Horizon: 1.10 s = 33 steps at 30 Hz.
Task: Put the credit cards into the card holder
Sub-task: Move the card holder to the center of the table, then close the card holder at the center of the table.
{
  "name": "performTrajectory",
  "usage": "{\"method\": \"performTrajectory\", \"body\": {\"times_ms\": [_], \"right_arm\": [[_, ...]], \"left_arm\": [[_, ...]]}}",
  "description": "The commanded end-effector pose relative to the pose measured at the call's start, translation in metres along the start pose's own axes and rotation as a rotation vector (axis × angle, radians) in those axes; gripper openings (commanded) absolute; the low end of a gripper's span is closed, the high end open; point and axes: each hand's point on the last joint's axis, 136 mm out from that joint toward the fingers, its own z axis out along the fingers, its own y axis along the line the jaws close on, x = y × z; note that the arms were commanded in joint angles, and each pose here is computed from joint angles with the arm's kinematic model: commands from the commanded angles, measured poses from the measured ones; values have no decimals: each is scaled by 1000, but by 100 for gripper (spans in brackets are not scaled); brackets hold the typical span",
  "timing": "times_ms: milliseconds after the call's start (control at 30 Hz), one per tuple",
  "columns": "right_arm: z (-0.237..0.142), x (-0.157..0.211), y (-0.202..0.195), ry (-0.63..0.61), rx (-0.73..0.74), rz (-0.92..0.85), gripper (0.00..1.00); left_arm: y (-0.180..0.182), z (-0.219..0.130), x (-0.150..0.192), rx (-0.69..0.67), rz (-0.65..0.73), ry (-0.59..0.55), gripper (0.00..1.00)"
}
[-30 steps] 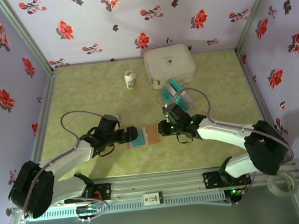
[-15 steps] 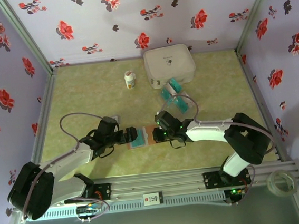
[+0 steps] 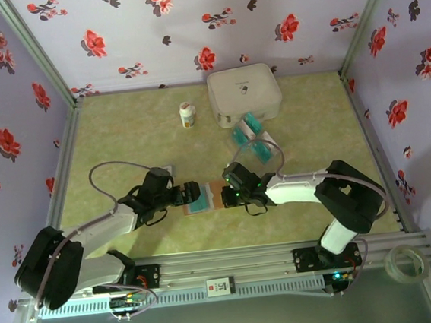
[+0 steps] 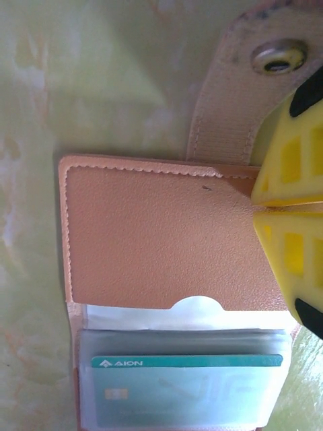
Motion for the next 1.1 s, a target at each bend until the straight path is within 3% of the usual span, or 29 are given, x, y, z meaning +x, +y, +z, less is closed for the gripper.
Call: {"method": "performTrajectory", "body": {"times_ms": [0,1067], "right_arm": [[7,7,-11,5,34,19,10],[11,11,-11,19,25,25,7]], "left_arm": [[-8,7,3,38,-5,3,100],[-1,23,11,10,-7,23,100]]}}
